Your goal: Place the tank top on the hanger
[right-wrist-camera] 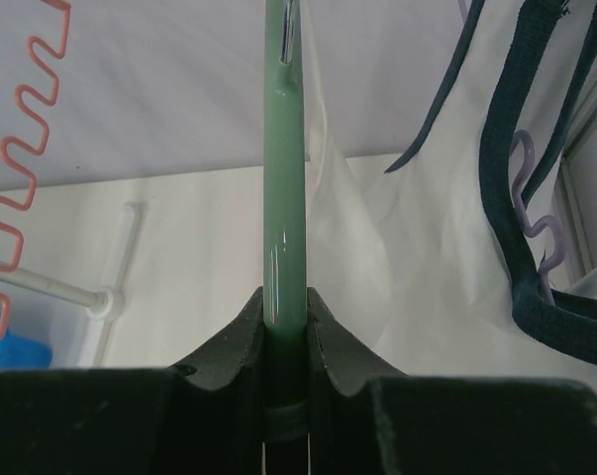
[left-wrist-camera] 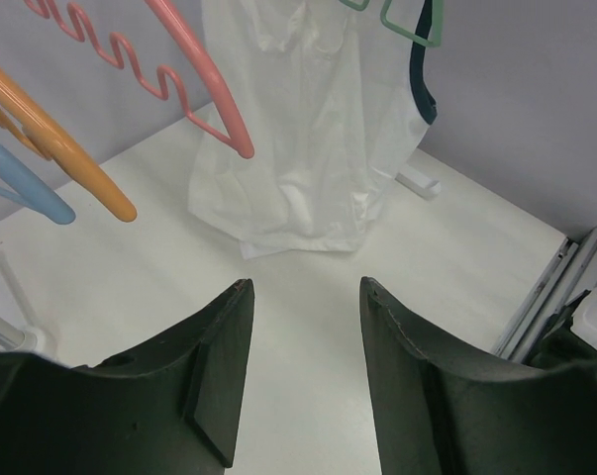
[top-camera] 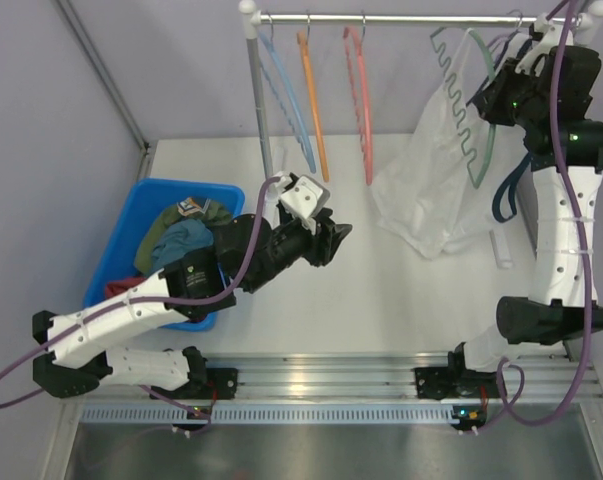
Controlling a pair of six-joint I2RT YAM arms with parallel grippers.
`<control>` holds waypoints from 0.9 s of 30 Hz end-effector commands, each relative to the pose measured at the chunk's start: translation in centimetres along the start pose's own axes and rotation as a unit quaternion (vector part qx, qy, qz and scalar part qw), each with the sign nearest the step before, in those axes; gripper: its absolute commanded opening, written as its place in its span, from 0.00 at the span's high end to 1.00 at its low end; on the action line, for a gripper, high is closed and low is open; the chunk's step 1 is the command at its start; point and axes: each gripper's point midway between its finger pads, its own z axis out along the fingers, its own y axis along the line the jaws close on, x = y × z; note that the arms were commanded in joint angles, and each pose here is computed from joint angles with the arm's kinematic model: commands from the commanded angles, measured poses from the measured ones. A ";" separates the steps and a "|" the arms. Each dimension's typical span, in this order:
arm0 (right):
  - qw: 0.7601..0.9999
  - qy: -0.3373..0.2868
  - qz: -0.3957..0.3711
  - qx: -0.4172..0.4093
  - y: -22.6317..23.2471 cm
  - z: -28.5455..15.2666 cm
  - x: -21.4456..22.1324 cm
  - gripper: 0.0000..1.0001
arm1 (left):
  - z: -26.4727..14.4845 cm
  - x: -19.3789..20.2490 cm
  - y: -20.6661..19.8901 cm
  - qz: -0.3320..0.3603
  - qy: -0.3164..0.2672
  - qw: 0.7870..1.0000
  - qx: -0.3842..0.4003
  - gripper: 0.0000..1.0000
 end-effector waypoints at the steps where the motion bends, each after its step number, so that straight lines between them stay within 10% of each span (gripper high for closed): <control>1: 0.998 -0.066 -0.014 0.000 0.2 -1.7 -3.6 1.00 | -0.6 -0.9 0.4 -0.017 -0.017 1.000 -0.007 0.48; 27: 0.995 -0.099 -0.003 -0.010 1.2 -6.8 -3.6 0.39 | -1.2 -0.8 0.8 -0.032 -0.020 0.999 -0.016 0.49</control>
